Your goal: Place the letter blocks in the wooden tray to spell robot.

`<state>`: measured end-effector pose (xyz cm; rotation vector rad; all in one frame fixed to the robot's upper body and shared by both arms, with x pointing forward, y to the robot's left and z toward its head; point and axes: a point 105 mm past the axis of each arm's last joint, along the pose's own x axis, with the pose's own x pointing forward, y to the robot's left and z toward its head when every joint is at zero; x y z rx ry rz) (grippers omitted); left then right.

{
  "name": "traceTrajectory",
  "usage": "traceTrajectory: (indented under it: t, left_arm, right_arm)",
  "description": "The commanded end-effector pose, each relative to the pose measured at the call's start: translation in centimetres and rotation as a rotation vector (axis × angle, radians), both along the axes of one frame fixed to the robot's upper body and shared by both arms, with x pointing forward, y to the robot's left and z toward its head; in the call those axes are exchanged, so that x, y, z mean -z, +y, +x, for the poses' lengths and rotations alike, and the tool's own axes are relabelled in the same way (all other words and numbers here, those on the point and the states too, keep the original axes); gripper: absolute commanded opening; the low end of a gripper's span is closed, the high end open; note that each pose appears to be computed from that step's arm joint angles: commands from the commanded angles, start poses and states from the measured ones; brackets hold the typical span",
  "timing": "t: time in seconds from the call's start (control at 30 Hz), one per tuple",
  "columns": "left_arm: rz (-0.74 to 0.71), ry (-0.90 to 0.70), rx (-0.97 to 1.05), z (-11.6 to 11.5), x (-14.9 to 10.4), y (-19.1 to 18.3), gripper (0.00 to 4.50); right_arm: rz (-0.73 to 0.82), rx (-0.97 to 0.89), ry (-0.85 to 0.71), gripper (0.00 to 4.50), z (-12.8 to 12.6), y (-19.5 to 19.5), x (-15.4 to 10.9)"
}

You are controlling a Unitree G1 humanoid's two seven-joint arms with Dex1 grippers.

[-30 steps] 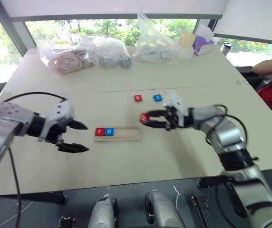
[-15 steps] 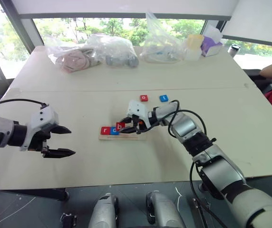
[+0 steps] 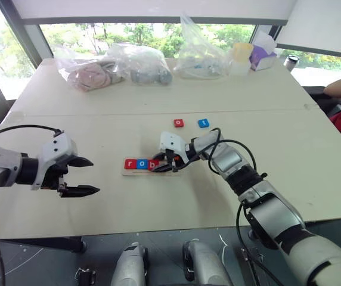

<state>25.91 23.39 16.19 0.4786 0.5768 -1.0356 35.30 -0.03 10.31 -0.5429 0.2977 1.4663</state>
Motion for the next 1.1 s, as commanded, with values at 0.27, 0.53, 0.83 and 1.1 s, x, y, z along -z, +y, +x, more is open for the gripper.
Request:
traceTrajectory:
  t: [0.27, 0.53, 0.83, 1.1]
  left_arm:
    - [-0.016, -0.029, 0.011, 0.3, -0.5, -0.6, 4.5]
    - [-0.071, -0.048, 0.012, 0.5, -1.5, -1.3, 4.5]
    - [-0.283, -0.149, -0.045, 2.1, -5.9, -2.5, 4.5]
    - [-0.353, -0.246, -0.116, 4.6, -7.5, -2.3, 4.5]
  right_arm:
    - [0.049, 0.023, -0.061, 4.43, 1.0, 0.4, -2.1]
    - [0.232, 0.165, -0.089, 4.43, 2.8, -1.5, -7.0]
    - [0.513, 0.645, -0.025, 4.43, 4.5, -5.9, -10.8]
    - [0.391, 0.977, -0.007, 4.43, 8.5, -4.7, -5.9]
